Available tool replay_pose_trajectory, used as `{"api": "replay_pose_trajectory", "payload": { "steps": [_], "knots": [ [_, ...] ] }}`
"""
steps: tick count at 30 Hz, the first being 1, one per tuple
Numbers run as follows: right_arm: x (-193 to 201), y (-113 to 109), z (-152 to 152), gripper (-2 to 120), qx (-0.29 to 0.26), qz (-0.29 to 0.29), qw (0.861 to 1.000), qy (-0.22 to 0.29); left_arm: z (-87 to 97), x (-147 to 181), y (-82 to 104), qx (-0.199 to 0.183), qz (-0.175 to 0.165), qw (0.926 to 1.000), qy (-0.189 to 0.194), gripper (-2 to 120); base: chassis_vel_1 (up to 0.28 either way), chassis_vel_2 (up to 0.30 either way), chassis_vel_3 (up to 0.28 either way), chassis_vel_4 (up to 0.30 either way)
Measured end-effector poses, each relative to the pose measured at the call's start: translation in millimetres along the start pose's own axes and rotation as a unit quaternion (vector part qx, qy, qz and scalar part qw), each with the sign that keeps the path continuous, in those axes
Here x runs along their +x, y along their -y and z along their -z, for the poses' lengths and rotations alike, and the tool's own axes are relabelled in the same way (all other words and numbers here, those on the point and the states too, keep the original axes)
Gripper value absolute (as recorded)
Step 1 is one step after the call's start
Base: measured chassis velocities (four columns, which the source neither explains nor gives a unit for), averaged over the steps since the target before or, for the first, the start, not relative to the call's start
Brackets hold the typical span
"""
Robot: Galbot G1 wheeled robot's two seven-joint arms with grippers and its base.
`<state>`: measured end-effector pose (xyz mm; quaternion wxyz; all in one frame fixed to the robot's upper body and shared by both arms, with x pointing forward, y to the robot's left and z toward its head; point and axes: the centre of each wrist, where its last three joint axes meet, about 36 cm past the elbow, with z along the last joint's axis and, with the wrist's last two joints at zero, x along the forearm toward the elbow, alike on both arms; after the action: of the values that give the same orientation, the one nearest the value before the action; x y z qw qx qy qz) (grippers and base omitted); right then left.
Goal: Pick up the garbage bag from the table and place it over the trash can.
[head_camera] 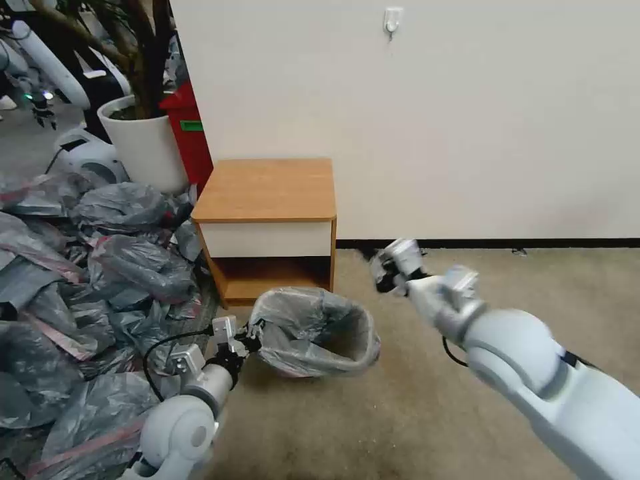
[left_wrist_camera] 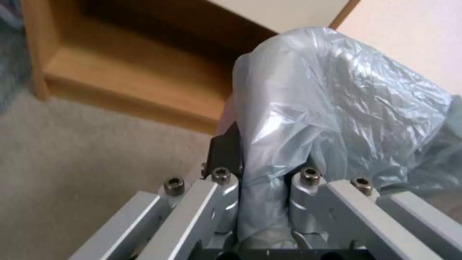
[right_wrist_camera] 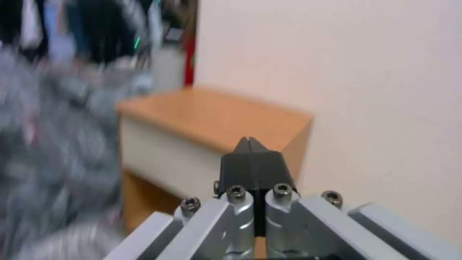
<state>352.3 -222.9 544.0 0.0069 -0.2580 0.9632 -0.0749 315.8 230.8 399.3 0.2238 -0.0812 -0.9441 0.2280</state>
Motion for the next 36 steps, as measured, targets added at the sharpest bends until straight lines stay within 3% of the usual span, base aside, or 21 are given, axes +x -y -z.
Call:
{"api": "replay_pose_trajectory", "payload": {
  "steps": [3,6,11,13,16,22,29,36],
  "knots": [
    [14,-2,-2,0,-0.018,-0.027,0.999,0.028,-3.3,1,2.9,0.012,0.001,0.9999,-0.003,10,0.000,0.000,0.000,0.000],
    [30,-8,-12,8,-0.036,-0.060,0.996,0.055,-5.9,1,7.4,0.028,0.002,0.9996,-0.008,10,0.000,0.000,0.000,0.000],
    [56,-29,-50,31,-0.062,-0.144,0.983,0.090,-15.0,3,15.8,0.056,0.007,0.9980,-0.028,10,0.000,0.000,0.000,0.000],
    [57,-31,-54,33,-0.060,-0.151,0.982,0.092,-16.0,3,16.4,0.058,0.008,0.9978,-0.030,10,0.000,0.000,0.000,0.000],
    [65,-45,-68,49,-0.059,-0.177,0.978,0.094,-20.6,3,17.7,0.064,0.012,0.9971,-0.038,10,0.000,0.000,0.000,0.000],
    [70,-52,-73,67,-0.058,-0.190,0.976,0.090,-25.4,4,16.2,0.066,0.022,0.9964,-0.047,10,0.000,0.000,0.000,0.000],
    [73,-42,-75,96,-0.039,-0.189,0.977,0.090,-34.9,4,15.0,0.072,0.031,0.9951,-0.060,10,0.000,0.000,0.000,0.000],
    [72,-40,-79,100,-0.040,-0.184,0.978,0.086,-38.0,4,13.6,0.065,0.035,0.9954,-0.062,10,0.000,0.000,0.000,0.000]
  ]
}}
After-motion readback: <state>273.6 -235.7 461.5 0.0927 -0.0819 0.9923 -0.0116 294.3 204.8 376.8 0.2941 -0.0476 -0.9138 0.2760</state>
